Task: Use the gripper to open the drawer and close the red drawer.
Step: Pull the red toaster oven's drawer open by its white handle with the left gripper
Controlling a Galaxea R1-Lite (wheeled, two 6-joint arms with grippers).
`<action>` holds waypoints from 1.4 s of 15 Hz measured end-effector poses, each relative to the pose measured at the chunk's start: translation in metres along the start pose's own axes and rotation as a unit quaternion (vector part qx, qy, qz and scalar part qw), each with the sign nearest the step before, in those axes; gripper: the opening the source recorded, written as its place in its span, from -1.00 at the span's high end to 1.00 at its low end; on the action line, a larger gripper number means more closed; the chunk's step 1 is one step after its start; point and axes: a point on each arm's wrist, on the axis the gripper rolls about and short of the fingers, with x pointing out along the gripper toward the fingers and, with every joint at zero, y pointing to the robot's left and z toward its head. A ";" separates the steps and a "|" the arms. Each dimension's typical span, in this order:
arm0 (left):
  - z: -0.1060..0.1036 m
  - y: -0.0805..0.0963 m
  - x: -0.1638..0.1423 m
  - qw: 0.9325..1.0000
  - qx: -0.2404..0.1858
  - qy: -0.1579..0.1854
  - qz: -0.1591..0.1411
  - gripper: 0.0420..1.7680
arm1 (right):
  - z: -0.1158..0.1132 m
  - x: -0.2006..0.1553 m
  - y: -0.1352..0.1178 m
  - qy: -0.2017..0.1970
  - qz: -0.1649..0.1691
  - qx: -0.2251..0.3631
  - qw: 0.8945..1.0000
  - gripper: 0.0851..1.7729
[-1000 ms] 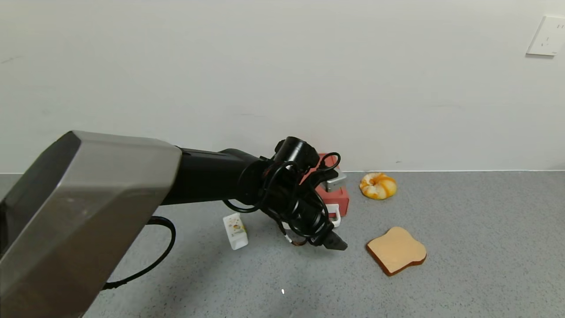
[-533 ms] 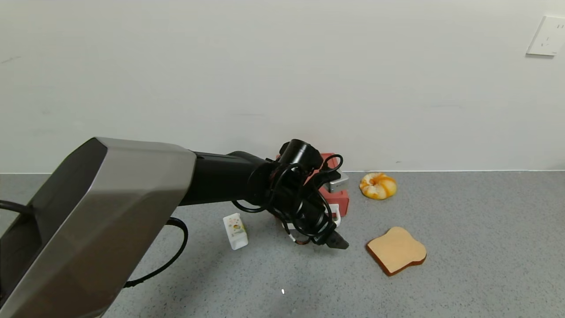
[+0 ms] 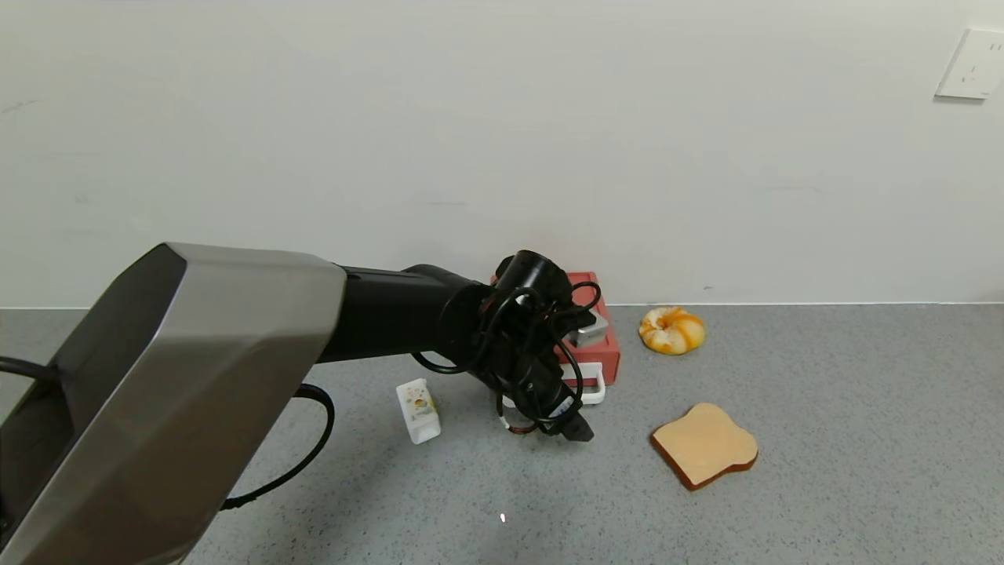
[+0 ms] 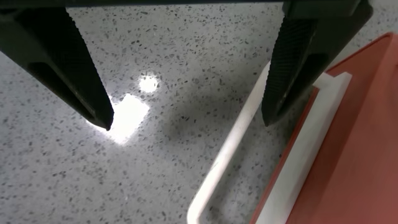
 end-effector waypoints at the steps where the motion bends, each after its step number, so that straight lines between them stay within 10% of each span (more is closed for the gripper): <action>1: -0.001 0.001 0.002 1.000 -0.001 0.005 0.005 -0.94 | 0.000 0.000 0.000 0.000 0.000 0.000 1.000 -0.97; 21: -0.010 0.006 0.021 0.998 -0.011 0.052 0.027 -0.94 | 0.000 0.000 0.000 0.000 0.000 0.000 1.000 -0.97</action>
